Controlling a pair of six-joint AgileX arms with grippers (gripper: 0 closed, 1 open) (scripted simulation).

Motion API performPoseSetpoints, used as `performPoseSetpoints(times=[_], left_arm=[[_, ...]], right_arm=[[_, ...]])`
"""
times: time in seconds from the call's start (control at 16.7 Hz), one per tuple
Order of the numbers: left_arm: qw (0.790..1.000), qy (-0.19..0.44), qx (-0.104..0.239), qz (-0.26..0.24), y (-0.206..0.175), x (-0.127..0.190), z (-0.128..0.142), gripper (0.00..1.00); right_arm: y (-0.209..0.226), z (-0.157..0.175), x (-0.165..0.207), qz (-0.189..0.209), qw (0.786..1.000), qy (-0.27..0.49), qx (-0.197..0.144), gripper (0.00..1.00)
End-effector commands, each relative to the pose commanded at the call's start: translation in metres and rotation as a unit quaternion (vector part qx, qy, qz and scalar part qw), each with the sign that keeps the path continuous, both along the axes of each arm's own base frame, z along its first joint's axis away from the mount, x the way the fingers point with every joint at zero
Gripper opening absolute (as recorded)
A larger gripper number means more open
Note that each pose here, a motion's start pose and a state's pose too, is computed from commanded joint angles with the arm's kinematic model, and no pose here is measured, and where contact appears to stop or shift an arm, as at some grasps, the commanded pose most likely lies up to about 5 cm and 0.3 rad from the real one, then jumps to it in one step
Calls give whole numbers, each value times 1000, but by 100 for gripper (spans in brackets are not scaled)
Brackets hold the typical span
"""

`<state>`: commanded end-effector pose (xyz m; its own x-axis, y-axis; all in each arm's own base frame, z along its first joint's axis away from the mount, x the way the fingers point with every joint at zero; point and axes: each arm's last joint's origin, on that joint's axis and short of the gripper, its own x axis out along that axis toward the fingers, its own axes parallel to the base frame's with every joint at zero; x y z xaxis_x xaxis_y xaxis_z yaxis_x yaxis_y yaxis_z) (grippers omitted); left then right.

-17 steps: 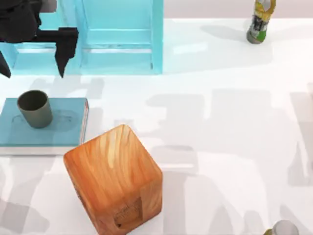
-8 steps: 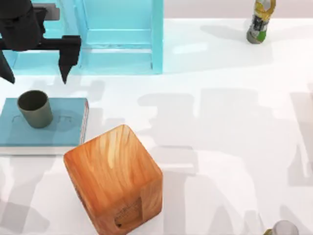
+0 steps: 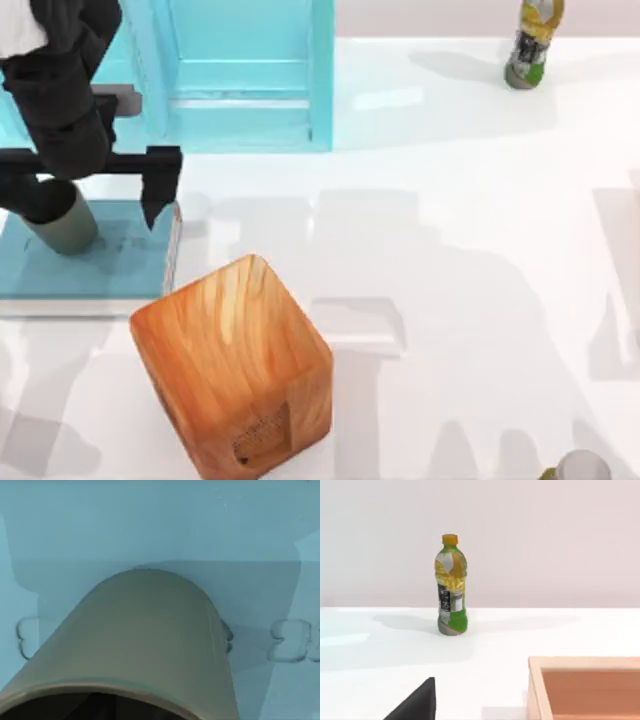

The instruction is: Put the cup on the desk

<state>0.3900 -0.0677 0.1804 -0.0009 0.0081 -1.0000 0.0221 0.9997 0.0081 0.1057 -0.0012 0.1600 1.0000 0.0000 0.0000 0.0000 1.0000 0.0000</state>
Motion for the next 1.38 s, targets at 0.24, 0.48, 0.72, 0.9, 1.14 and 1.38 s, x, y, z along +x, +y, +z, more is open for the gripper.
performPoseSetpoints(times=[0.24,0.48,0.72,0.9,1.14,1.38], left_arm=[[1000,0,0,0,0,0,-1,100],[1000,0,0,0,0,0,-1,70],[1000,0,0,0,0,0,-1,40],[1000,0,0,0,0,0,-1,17],[1000,0,0,0,0,0,-1,0],[1000,0,0,0,0,0,-1,0]], right_arm=[[0,0,0,0,1000,0,0,100],[0,0,0,0,1000,0,0,100],[0,0,0,0,1000,0,0,100],[0,0,0,0,1000,0,0,100],[0,0,0,0,1000,0,0,100],[0,0,0,0,1000,0,0,100]])
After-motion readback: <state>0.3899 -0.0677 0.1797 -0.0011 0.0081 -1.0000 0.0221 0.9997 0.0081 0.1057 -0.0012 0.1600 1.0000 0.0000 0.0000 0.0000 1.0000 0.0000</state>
